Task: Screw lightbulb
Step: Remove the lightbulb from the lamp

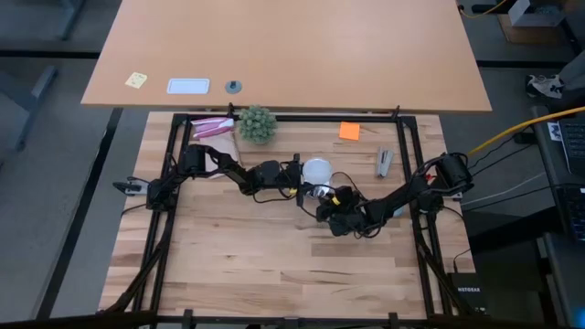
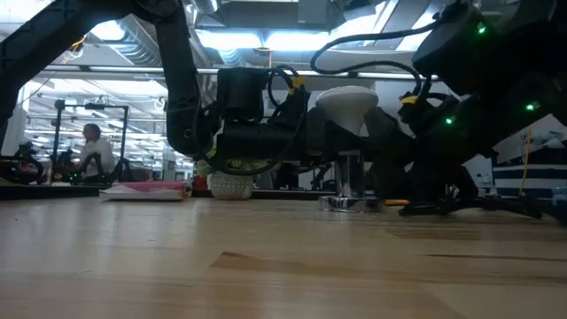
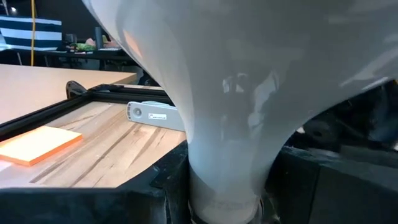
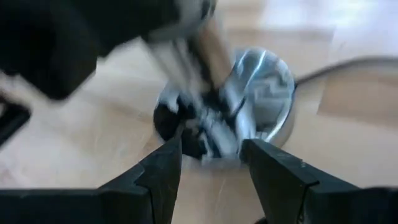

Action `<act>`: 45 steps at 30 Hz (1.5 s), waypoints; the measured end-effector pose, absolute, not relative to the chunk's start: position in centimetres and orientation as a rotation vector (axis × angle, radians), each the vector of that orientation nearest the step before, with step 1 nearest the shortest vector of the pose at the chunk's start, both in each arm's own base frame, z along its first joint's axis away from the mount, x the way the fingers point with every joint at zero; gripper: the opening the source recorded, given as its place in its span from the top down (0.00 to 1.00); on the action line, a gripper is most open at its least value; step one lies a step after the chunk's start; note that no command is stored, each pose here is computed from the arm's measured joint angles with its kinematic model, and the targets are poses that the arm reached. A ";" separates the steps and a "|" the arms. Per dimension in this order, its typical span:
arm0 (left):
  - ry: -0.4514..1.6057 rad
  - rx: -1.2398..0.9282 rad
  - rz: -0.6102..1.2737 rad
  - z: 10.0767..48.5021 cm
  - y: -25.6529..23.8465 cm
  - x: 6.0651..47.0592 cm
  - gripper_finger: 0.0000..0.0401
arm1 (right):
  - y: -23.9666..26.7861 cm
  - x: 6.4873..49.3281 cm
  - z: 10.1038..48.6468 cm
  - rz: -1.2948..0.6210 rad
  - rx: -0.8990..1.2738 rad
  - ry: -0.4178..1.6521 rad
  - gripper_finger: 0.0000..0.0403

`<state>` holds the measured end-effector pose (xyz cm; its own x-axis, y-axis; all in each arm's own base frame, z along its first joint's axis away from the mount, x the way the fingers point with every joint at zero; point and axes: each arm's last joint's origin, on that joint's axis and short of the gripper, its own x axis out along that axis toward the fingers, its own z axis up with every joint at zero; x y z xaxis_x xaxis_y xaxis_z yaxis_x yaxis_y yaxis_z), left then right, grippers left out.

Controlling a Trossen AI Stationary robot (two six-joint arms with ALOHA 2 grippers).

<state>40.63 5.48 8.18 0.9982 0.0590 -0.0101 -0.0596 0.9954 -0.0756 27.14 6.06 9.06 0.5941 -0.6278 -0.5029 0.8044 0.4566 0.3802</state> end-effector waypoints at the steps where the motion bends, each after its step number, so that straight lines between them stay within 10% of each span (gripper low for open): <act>1: 0.008 -0.079 0.054 8.2 5.5 40.6 0.60 | 6.0 27.1 9.1 -0.916 0.622 0.289 0.53; 45: 0.009 -0.080 0.044 8.1 5.3 40.6 0.60 | 7.5 26.2 7.9 -0.890 0.617 0.381 0.53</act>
